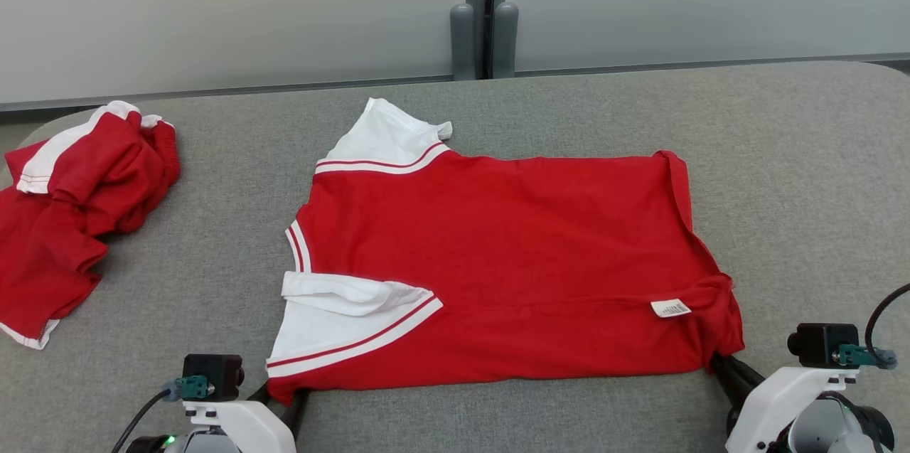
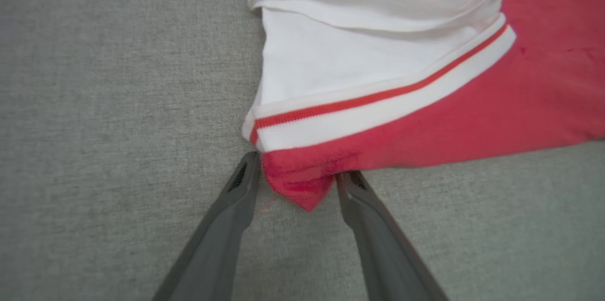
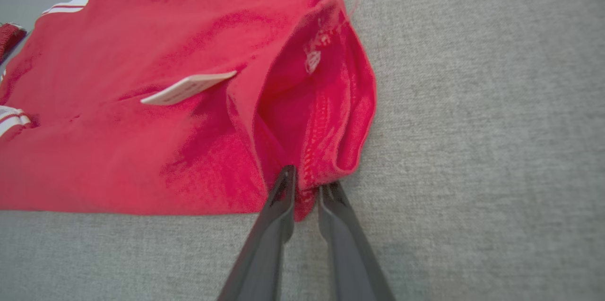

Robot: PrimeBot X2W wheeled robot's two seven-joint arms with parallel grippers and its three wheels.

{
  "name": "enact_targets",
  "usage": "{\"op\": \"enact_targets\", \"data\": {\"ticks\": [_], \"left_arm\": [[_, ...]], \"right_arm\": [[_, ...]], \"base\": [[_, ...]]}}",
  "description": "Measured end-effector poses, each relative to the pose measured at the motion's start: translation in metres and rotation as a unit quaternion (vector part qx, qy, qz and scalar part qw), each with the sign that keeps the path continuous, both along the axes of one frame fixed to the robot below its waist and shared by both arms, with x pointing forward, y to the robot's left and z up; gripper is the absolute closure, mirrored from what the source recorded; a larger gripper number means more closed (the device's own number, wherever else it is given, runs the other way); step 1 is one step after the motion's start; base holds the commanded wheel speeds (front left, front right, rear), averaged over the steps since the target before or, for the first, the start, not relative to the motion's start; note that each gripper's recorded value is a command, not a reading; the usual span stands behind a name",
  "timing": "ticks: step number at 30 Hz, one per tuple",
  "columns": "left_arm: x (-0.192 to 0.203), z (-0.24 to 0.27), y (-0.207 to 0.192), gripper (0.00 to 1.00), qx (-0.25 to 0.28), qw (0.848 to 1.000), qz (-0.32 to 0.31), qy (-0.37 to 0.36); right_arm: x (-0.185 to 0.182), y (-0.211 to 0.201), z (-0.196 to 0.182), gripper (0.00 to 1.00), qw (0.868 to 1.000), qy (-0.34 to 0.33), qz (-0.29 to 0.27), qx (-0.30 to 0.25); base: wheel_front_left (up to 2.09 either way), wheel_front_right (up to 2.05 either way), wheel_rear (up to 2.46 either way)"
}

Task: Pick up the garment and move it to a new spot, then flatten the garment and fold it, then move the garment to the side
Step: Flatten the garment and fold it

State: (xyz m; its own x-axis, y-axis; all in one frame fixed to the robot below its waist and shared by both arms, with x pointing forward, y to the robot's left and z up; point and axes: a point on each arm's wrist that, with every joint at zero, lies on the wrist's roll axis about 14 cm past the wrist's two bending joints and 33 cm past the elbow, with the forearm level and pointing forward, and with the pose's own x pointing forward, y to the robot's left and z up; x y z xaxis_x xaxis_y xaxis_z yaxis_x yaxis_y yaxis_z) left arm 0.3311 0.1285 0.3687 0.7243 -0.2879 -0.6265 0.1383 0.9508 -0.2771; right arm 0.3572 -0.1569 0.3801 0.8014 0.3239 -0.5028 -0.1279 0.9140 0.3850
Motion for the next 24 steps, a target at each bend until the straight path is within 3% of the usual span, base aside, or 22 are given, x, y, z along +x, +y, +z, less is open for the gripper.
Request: {"op": "enact_targets", "data": {"ticks": [1,11,24], "left_arm": [[0.0,0.0,0.0,1.0,0.0,1.0,-0.001,0.0],[-0.001,0.01,0.004,1.0,0.003,1.0,-0.017,-0.016],[-0.044,0.031,0.011,1.0,0.043,0.995,-0.085,0.006]], "right_arm": [[0.001,0.0,0.001,1.0,1.0,-0.002,0.0,0.0],[0.007,-0.012,0.021,1.0,1.0,-0.027,-0.012,0.009],[-0.036,-0.036,0.019,1.0,0.999,0.038,0.006,0.002]], "base": [[0.0,0.0,0.0],[0.0,0.0,0.0],[0.0,0.0,0.0]]}}
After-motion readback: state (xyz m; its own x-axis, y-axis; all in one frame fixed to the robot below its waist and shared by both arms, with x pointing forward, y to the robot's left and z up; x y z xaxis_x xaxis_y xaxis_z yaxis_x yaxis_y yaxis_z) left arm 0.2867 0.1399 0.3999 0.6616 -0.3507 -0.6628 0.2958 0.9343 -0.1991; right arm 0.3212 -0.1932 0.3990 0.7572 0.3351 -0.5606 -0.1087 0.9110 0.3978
